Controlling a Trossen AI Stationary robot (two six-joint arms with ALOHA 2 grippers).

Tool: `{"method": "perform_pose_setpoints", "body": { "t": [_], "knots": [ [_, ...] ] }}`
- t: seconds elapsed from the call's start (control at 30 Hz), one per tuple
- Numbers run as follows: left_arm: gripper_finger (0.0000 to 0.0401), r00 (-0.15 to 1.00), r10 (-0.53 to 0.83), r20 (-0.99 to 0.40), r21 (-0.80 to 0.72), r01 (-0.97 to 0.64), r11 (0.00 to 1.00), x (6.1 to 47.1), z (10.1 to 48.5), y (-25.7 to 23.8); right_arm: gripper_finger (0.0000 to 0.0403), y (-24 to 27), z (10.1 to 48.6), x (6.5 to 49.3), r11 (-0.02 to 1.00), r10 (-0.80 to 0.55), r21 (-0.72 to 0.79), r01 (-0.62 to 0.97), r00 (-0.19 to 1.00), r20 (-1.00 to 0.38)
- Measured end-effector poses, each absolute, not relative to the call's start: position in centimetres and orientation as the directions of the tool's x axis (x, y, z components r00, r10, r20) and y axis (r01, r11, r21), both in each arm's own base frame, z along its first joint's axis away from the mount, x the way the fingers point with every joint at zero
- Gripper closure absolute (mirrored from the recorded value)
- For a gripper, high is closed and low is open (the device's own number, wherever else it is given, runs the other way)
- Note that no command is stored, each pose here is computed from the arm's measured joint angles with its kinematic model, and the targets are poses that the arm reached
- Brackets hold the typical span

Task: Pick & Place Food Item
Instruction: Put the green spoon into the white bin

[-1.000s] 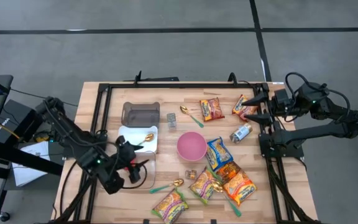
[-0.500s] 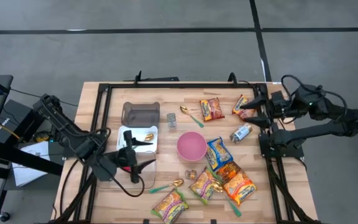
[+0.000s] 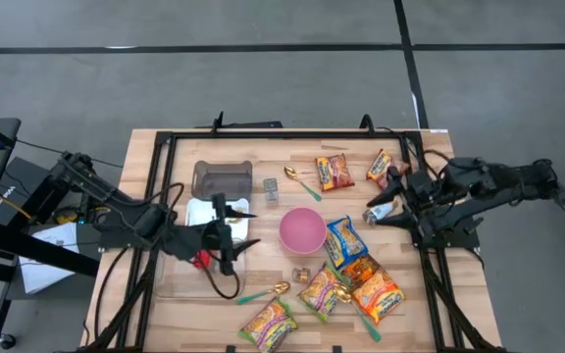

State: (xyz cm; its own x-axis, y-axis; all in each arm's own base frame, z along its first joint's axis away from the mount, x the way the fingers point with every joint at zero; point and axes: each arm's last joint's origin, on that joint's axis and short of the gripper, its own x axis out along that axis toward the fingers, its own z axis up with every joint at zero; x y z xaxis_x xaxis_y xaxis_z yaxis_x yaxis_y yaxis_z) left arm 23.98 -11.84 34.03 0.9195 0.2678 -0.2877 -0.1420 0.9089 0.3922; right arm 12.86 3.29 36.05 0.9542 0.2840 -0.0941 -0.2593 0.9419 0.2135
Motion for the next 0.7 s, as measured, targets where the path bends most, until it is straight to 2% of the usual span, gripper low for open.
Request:
{"method": "perform_pose_setpoints", "body": {
  "t": [0.43, 0.7],
  "knots": [
    [0.0142, 0.950, 0.183, -0.252, 0.303, -0.102, 0.948, 25.1, 34.8, -10.6, 0.0188, 5.1, 31.3, 14.0, 0.907, 0.359, 0.271, -0.321, 0.927, -0.104],
    [0.0142, 0.950, 0.160, -0.269, 0.274, -0.084, 0.958, 26.6, 33.6, -11.3, 0.0188, 5.2, 31.6, 14.0, 0.909, 0.344, 0.272, -0.317, 0.937, -0.056]
  ]
}}
